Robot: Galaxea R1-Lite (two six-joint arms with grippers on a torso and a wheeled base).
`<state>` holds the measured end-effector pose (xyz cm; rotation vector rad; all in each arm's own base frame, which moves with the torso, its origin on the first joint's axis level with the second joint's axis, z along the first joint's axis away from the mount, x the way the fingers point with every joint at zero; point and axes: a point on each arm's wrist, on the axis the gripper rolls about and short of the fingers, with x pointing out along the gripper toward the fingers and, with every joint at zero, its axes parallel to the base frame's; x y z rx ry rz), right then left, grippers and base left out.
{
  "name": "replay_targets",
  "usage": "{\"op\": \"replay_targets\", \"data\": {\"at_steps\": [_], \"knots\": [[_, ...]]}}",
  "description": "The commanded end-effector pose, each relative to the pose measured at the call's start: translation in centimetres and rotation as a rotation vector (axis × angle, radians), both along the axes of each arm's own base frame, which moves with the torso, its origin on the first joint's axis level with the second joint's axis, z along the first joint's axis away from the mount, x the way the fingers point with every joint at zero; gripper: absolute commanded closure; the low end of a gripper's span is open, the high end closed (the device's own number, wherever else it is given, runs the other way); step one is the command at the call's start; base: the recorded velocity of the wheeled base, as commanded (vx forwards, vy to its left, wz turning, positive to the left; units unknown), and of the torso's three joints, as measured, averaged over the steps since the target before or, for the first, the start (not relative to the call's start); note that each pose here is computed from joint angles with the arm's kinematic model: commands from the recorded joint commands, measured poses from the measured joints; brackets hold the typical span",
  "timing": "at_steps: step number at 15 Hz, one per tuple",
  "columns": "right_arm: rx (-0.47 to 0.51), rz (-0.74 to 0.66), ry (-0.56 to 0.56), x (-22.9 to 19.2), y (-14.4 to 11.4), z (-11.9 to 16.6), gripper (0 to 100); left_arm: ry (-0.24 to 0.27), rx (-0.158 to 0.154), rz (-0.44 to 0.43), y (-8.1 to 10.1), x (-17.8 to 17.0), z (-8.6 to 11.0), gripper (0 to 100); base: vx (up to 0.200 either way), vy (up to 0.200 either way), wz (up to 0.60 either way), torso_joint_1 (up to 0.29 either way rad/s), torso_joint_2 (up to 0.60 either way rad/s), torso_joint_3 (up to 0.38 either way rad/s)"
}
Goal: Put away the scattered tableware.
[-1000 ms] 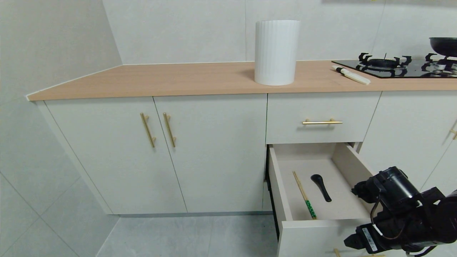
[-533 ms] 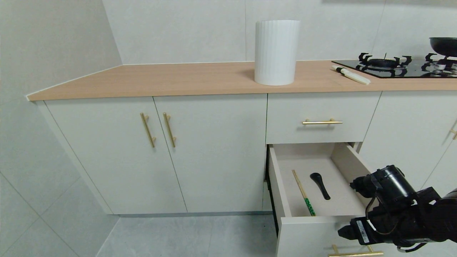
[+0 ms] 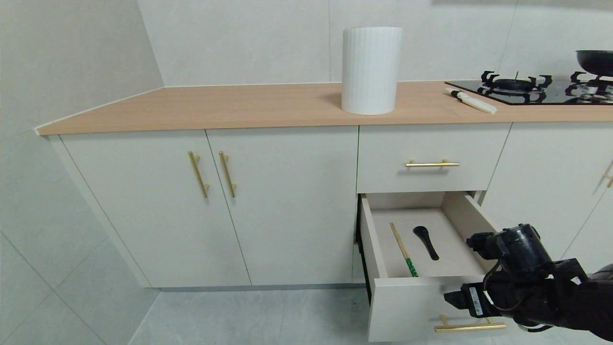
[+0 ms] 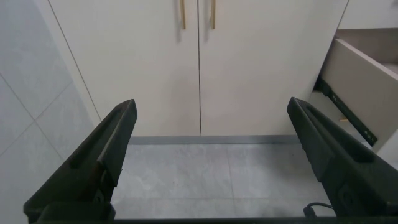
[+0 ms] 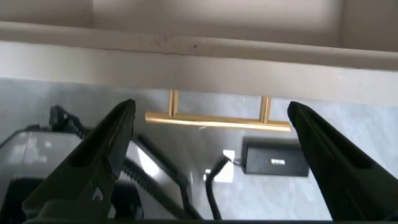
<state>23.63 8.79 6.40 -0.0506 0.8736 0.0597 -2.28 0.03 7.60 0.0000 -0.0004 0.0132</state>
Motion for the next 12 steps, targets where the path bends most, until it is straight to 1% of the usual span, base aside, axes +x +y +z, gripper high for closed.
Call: {"op": "replay_targets", "data": {"at_steps": [1, 4, 7, 10, 12], "knots": [[-0.007, -0.002, 0.008, 0.2, 0.1, -1.2, 0, 0.000, 0.000, 0.001, 0.0, 0.0, 0.0, 0, 0.000, 0.000, 0.00, 0.000, 0.00, 0.000], [-0.001, -0.011, -0.040, 1.1, 0.4, -1.8, 0, 0.000, 0.000, 0.001, 0.0, 0.0, 0.0, 0, 0.000, 0.000, 0.00, 0.000, 0.00, 0.000], [0.020, -0.018, -0.097, 2.0, 0.5, -1.5, 0, 0.000, 0.000, 0.001, 0.0, 0.0, 0.0, 0, 0.000, 0.000, 0.00, 0.000, 0.00, 0.000], [0.043, -0.052, -0.159, 4.2, 0.1, -1.5, 0, 0.000, 0.000, 0.001, 0.0, 0.0, 0.0, 0, 0.000, 0.000, 0.00, 0.000, 0.00, 0.000], [0.041, -0.061, -0.165, 5.5, 0.1, -1.9, 0, 0.000, 0.000, 0.001, 0.0, 0.0, 0.0, 0, 0.000, 0.000, 0.00, 0.000, 0.00, 0.000]]}}
